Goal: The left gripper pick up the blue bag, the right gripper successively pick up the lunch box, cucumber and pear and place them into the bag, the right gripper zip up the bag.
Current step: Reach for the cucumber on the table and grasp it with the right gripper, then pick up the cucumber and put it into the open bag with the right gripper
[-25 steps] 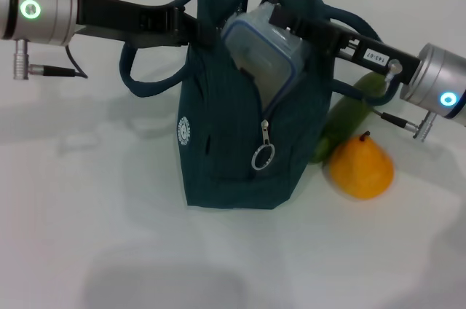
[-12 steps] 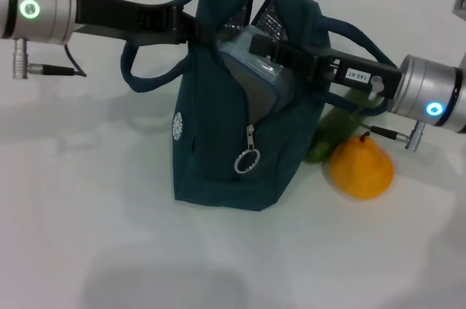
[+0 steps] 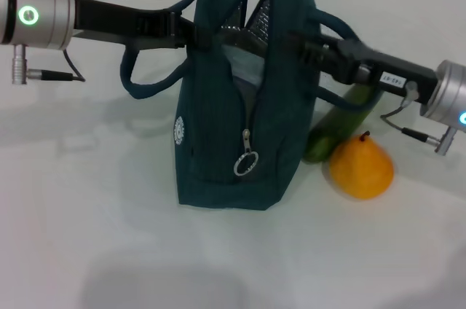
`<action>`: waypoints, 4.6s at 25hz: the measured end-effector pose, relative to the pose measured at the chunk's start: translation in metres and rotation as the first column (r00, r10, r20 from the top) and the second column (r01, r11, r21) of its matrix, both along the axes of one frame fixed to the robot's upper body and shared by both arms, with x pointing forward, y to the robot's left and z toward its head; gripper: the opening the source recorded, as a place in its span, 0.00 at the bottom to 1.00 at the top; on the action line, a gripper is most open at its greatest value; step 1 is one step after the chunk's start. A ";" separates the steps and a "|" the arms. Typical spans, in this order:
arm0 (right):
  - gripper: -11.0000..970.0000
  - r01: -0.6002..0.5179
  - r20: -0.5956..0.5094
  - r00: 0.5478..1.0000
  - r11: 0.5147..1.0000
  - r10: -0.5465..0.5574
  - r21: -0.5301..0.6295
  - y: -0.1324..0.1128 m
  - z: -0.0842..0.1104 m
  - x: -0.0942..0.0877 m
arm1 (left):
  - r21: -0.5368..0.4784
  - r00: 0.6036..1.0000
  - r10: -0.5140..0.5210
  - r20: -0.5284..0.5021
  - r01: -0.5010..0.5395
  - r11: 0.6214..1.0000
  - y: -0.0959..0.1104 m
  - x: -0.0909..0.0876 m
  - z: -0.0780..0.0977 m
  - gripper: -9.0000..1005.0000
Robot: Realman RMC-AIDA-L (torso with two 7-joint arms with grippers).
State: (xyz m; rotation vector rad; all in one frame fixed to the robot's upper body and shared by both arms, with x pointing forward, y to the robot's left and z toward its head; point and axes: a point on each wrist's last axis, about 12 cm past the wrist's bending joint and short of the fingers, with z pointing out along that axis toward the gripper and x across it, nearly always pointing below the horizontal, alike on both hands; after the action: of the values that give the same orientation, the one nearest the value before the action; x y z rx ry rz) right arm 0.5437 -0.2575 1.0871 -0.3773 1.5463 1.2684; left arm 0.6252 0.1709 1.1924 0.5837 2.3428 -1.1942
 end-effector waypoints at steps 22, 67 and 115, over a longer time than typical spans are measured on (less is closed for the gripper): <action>0.81 -0.201 0.093 0.947 0.791 0.308 -0.577 -0.124 0.131 0.025 | -0.019 1.000 0.015 0.015 -0.014 1.000 0.004 -0.001 -0.008 0.05; 0.82 -0.237 -0.290 0.848 -0.172 0.444 -0.956 0.037 0.107 0.092 | -0.051 0.991 0.121 0.052 -0.118 0.992 0.005 0.012 -0.011 0.05; 0.58 -0.244 -0.316 0.845 -0.216 0.430 -0.946 0.052 0.068 0.086 | -0.049 0.990 0.137 0.033 -0.135 0.990 0.018 0.010 -0.015 0.05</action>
State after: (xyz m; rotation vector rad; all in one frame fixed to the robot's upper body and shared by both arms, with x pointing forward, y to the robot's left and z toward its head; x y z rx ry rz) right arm 0.6295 -0.2055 1.1551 -2.0314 2.0998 -0.0299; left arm 0.6350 0.1891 1.1771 0.4190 2.2784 -1.1627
